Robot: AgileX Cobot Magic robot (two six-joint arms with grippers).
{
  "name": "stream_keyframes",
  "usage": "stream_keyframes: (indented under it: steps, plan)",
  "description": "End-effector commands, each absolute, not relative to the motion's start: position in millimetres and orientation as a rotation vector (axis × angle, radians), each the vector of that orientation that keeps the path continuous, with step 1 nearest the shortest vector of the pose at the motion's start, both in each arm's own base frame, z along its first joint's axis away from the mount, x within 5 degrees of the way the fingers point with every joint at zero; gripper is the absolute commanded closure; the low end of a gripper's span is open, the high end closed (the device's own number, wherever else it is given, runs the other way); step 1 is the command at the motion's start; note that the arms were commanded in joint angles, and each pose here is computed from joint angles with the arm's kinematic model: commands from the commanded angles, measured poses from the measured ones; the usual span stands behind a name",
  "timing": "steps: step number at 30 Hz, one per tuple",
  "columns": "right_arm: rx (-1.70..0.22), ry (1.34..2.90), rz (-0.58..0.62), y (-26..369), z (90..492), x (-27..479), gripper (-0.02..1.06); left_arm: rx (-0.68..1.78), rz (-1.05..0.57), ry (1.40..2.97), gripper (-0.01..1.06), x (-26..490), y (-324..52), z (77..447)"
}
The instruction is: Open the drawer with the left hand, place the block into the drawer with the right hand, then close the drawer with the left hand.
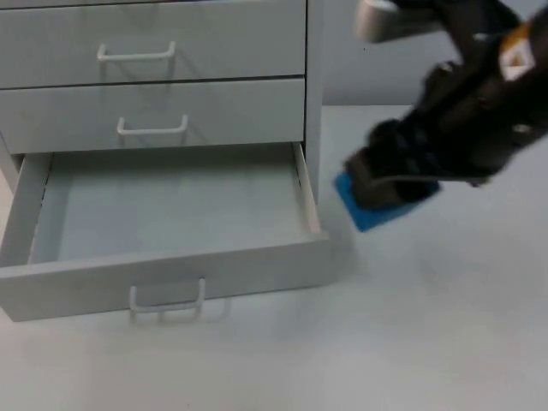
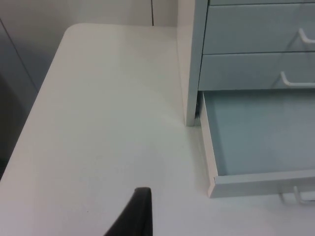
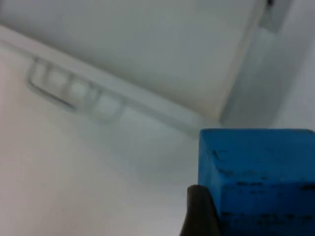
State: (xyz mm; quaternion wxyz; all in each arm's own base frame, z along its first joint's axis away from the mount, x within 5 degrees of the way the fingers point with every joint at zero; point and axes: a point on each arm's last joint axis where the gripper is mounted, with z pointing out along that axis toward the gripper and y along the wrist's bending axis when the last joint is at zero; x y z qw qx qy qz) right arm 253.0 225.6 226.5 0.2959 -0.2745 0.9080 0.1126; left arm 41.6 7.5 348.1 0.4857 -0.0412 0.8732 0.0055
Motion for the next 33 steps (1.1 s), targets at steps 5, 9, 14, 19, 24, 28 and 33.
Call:
stream_keyframes:
  steps: [5, 9, 14, 19, 24, 28, 33]
  plan:
    - [-0.726, 2.274, 0.293, 290, 228, 276, 1.05, -0.111, 0.030, 2.118, 0.00, 41, 9, 348]
    - [-0.717, 2.243, 0.279, 321, 213, 289, 1.05, -0.111, 0.030, 2.118, 0.00, 41, 9, 348]
    - [-0.705, 2.248, 0.296, 344, 185, 306, 1.05, -0.111, 0.031, 2.120, 0.00, 41, 9, 348]
    - [-0.728, 2.249, 0.336, 362, 153, 318, 1.05, -0.111, 0.031, 2.120, 0.00, 41, 9, 348]
    - [-0.736, 2.263, 0.329, 372, 132, 325, 1.02, -0.111, 0.031, 2.120, 0.00, 41, 9, 348]
    - [-0.743, 2.273, 0.324, 373, 122, 326, 0.79, -0.111, 0.031, 2.122, 0.00, 40, 9, 348]
    - [-0.741, 2.295, 0.304, 372, 116, 326, 0.49, -0.111, 0.031, 2.122, 0.00, 40, 9, 348]
